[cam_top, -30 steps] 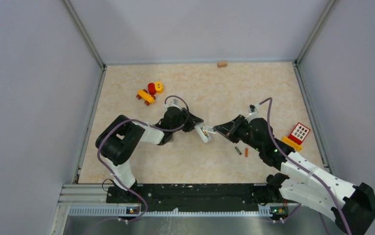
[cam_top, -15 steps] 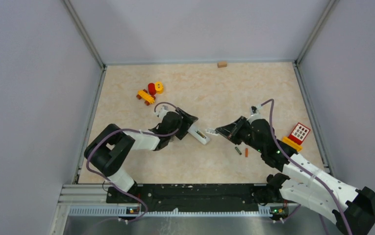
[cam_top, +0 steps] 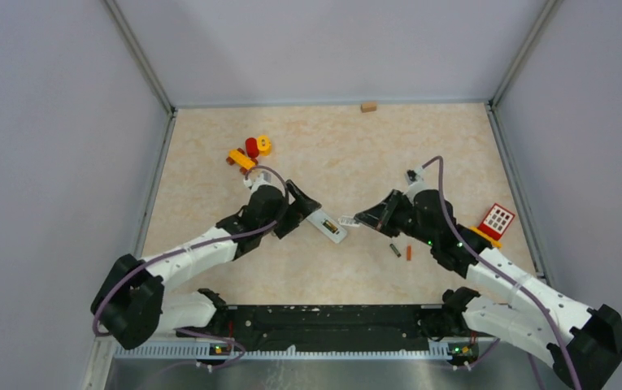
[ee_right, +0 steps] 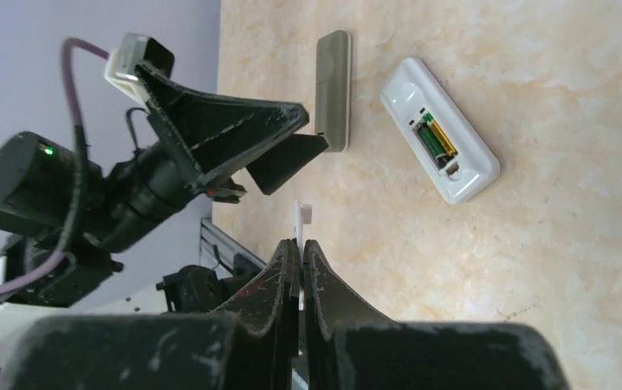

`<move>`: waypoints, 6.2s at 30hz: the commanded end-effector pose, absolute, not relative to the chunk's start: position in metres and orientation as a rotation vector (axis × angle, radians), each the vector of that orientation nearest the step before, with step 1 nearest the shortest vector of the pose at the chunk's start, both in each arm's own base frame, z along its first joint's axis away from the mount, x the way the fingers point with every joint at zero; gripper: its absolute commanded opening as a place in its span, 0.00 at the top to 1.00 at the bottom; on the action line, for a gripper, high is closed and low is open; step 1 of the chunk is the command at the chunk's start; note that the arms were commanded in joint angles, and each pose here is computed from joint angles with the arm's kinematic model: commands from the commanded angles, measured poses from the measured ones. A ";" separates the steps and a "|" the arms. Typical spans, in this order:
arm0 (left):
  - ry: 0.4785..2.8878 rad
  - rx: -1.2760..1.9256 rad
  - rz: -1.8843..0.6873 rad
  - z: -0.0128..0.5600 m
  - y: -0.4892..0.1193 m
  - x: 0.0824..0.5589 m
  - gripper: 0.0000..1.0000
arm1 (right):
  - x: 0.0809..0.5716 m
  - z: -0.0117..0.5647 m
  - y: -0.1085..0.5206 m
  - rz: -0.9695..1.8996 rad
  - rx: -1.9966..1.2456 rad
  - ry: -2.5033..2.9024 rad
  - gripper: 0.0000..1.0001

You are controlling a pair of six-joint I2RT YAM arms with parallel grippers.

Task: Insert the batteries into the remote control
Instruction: Place the remote control at the center of the board, then adjust the battery cover.

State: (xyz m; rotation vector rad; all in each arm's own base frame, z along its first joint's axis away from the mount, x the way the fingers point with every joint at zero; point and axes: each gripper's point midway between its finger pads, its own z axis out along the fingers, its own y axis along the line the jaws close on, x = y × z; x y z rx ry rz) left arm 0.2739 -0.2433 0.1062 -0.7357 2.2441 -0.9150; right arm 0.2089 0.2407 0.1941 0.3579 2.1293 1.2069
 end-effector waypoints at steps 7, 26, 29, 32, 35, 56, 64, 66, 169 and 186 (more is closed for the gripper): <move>2.184 0.388 -1.205 0.220 -0.270 0.214 0.03 | 0.189 0.235 0.273 1.201 -0.492 2.079 1.00; 1.969 0.951 -1.557 0.253 -0.282 0.159 0.43 | 0.160 0.244 0.312 1.485 -1.079 1.858 1.00; 1.974 0.956 -1.585 0.253 -0.285 0.159 0.50 | 0.158 0.243 0.313 1.506 -1.091 1.847 1.00; 1.980 0.975 -1.613 0.250 -0.289 0.154 0.54 | 0.158 0.244 0.314 1.516 -1.091 1.842 1.00; 1.986 0.999 -1.639 0.246 -0.292 0.148 0.55 | 0.159 0.243 0.316 1.530 -1.094 1.842 1.00; 2.000 1.057 -1.677 0.238 -0.289 0.128 0.62 | 0.162 0.248 0.322 1.566 -1.115 1.817 1.00; 2.037 1.048 -1.651 0.232 -0.286 0.127 0.63 | 0.161 0.254 0.322 1.564 -1.120 1.791 1.00; 2.030 1.049 -1.647 0.233 -0.285 0.127 0.68 | 0.160 0.256 0.321 1.566 -1.120 1.786 1.00; 1.740 0.483 -1.740 0.358 -0.255 0.190 0.21 | 0.169 0.336 0.334 1.752 -0.374 1.786 1.00; 1.744 0.606 -1.816 0.358 -0.251 0.162 0.95 | 0.172 0.331 0.335 1.785 -0.355 1.816 1.00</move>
